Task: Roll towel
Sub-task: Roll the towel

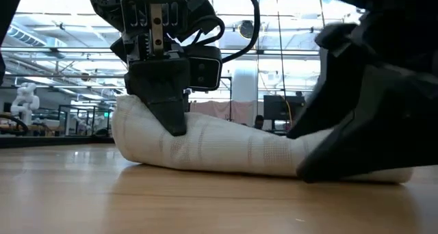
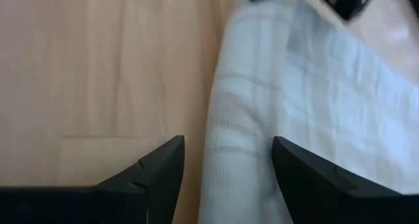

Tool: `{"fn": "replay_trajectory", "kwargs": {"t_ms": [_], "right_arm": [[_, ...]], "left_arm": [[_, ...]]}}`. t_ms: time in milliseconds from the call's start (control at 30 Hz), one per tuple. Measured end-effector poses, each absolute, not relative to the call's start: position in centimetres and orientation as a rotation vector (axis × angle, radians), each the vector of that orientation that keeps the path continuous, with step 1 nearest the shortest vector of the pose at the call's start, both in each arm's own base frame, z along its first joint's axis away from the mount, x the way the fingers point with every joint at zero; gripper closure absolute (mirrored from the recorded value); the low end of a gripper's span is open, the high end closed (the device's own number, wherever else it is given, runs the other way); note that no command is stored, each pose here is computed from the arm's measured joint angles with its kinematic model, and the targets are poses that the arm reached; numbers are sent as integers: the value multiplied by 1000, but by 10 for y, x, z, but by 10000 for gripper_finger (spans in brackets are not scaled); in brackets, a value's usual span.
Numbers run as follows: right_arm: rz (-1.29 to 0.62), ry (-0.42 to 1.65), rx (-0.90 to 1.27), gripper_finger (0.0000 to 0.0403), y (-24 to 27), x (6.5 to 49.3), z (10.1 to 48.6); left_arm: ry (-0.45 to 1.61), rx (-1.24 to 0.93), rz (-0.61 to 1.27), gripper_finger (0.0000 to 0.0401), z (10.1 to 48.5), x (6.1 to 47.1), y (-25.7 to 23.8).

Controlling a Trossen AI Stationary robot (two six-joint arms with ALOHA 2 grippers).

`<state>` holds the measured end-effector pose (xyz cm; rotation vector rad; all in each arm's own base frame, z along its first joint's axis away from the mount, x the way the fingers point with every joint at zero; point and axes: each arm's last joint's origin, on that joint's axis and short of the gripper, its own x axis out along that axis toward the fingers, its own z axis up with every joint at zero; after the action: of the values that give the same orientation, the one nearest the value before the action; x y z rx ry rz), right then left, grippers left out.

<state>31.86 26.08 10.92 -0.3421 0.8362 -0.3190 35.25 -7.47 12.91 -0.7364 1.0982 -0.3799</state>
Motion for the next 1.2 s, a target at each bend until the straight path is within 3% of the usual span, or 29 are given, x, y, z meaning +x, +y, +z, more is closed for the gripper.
{"fn": "replay_trajectory", "kwargs": {"t_ms": [267,467,733,1000,1200], "right_arm": [[-361,970,-156,193,241,327,110],[-316,1074,-52,263,228,336,108],[-309,1085,-30,339,226,339,106],[-296,1115,56,360,223,342,106],[-264,1121,120,361,220,348,108]], "left_arm": [[1095,-730,-373,385,129,353,-75],[1063,-639,-321,364,129,352,-80],[953,-498,-357,289,167,342,-85],[782,-76,-216,255,225,303,-112],[734,132,-172,255,218,282,-163]]}}
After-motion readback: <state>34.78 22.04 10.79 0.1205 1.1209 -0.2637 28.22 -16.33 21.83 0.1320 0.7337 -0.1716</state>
